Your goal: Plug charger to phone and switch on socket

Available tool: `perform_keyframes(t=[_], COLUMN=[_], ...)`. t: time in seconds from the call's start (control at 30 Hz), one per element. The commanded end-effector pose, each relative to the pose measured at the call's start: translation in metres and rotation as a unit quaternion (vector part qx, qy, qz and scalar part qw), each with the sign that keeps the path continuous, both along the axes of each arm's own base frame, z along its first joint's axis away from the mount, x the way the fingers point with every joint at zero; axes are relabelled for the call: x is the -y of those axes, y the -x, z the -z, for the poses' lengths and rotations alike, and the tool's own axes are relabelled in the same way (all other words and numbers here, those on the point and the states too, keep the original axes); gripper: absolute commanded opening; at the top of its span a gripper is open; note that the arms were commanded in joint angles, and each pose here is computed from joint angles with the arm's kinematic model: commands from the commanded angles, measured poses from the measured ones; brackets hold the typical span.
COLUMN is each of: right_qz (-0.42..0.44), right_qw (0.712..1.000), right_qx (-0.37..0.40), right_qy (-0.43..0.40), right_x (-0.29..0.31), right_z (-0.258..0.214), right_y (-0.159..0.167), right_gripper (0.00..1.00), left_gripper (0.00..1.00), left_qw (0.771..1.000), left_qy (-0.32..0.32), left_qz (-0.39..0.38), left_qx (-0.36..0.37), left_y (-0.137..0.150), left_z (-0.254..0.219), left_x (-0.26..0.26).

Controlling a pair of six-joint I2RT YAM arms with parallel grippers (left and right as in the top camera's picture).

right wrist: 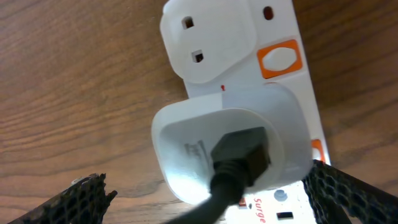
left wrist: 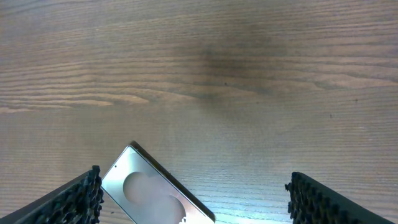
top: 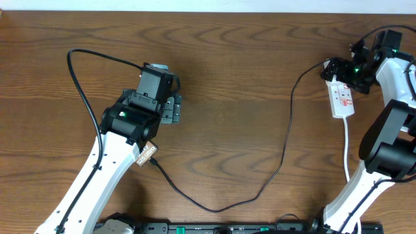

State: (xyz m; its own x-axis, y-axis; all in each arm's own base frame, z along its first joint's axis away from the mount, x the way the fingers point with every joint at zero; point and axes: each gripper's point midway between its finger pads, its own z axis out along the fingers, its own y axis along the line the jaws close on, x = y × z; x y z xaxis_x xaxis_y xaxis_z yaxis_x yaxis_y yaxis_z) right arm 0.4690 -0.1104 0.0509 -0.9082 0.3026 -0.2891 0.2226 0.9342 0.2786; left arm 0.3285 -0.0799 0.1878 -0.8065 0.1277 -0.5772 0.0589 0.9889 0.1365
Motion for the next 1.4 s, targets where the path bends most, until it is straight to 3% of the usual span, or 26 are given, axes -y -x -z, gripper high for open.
perform_keyframes(t=[0.0, 1.37], right_qz=[-0.013, -0.025], right_qw=[1.0, 0.998], right_qx=[-0.005, -0.014], right_qy=[-0.011, -0.055], right_x=[-0.013, -0.033], right_z=[0.007, 0.017], right_y=[-0.001, 0.0], right_gripper=[0.99, 0.99], left_gripper=[0.92, 0.91], left_qw=[1.0, 1.0], left_qy=[-0.005, -0.005], left_qz=[-0.001, -0.001], left_qx=[0.01, 0.01], left_y=[-0.002, -0.002], left_z=[-0.008, -0.008], left_x=[-0.001, -0.001])
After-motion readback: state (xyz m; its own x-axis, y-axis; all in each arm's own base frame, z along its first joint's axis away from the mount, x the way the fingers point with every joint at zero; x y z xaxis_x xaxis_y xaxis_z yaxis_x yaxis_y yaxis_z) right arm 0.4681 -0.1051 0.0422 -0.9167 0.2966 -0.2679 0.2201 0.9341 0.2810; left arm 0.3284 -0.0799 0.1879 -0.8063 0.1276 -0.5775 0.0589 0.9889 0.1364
